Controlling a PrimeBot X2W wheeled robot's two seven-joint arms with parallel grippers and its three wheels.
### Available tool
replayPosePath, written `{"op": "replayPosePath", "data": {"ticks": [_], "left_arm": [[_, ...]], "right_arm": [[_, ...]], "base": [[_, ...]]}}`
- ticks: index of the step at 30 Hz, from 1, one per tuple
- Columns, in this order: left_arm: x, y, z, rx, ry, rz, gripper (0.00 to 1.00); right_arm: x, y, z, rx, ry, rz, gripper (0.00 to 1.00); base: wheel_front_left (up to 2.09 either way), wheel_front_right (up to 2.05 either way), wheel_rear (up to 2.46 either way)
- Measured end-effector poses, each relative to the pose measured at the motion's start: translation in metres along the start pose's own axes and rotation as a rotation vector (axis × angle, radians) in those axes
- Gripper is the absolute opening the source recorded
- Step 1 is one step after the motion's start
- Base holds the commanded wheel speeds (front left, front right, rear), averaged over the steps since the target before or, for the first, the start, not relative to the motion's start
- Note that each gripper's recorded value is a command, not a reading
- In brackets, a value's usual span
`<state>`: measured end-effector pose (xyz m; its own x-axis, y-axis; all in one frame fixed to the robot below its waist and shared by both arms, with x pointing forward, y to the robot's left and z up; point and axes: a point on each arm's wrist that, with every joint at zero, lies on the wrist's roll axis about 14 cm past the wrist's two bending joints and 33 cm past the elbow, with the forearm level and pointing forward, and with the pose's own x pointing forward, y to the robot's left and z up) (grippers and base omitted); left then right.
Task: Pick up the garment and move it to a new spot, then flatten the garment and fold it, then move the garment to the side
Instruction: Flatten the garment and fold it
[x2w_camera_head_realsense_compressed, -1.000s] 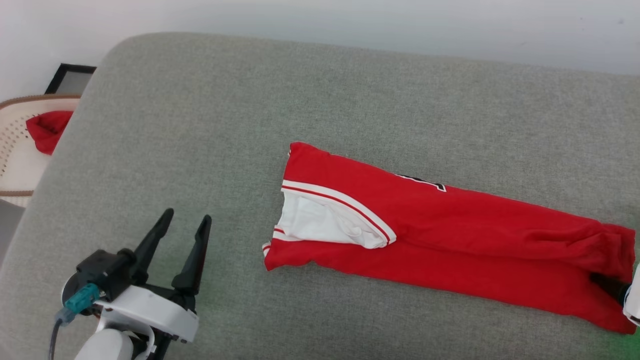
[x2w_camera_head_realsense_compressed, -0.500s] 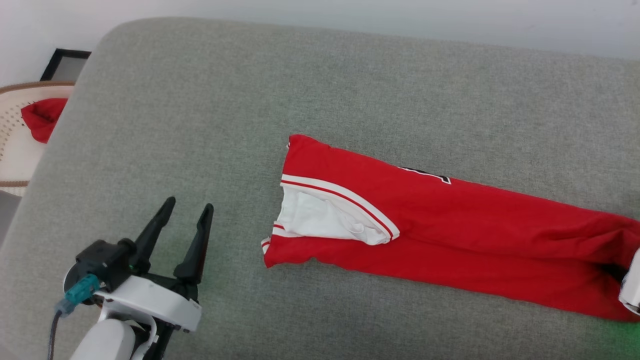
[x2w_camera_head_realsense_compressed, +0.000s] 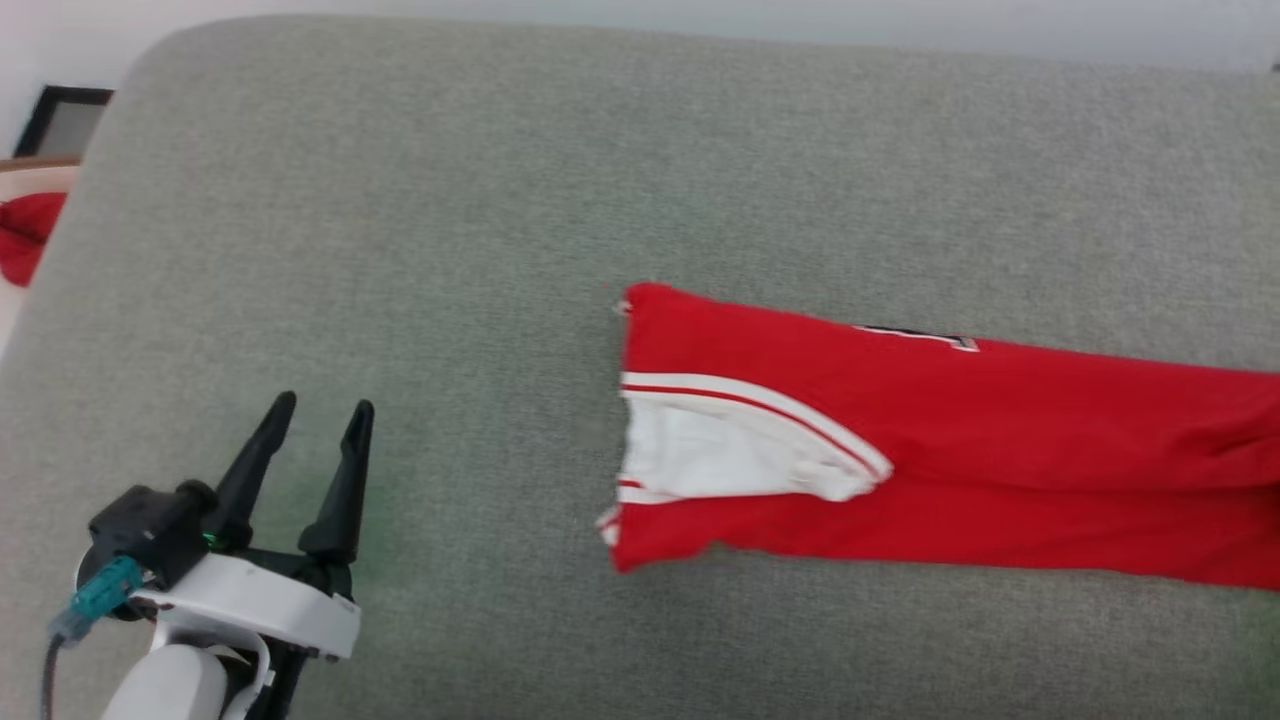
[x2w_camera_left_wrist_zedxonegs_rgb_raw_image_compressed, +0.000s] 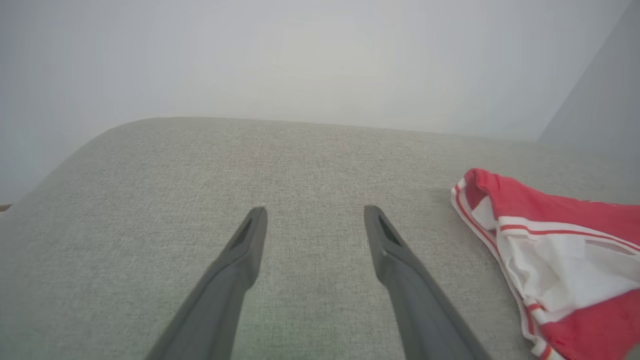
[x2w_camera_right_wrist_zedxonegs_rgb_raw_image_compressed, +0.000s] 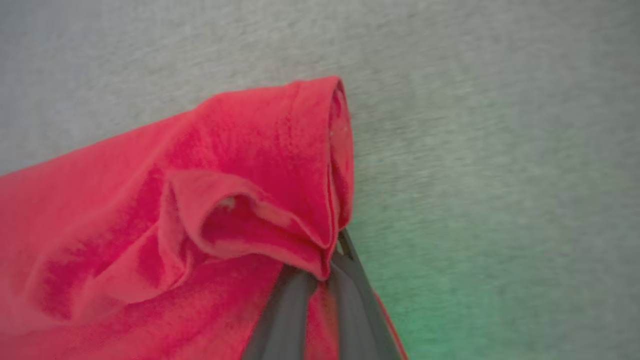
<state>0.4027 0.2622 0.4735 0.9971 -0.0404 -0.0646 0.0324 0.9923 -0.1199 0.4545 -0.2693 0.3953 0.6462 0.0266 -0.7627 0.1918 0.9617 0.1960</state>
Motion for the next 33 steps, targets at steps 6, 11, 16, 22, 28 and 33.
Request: {"op": "replayPosePath", "data": {"ticks": [6,11,16,22,28,33], "left_arm": [[0.012,-0.008,-0.004,0.007,0.006,-0.031,1.0],[0.021,-0.011,-0.006,0.015,0.012,-0.052,1.0],[0.025,-0.011,-0.004,0.018,0.005,-0.058,1.0],[0.024,-0.016,-0.002,0.006,-0.004,-0.061,1.0],[0.018,-0.02,-0.002,-0.008,-0.005,-0.06,1.0],[0.014,-0.025,0.001,-0.022,-0.017,-0.063,1.0]], "right_arm": [[-0.025,-0.062,0.031,0.032,-0.116,-0.162,0.0],[-0.051,-0.111,0.053,0.042,-0.195,-0.295,0.0],[-0.055,-0.112,0.056,0.062,-0.214,-0.291,0.0],[-0.053,-0.078,0.056,0.011,-0.208,-0.201,0.0],[-0.056,-0.005,0.052,-0.108,-0.202,-0.017,0.0],[-0.061,0.056,0.042,-0.228,-0.177,0.13,0.0]], "base": [[0.0,0.0,0.0],[0.0,0.0,0.0],[0.0,0.0,0.0],[0.0,0.0,0.0],[0.0,0.0,0.0],[0.0,0.0,0.0]]}}
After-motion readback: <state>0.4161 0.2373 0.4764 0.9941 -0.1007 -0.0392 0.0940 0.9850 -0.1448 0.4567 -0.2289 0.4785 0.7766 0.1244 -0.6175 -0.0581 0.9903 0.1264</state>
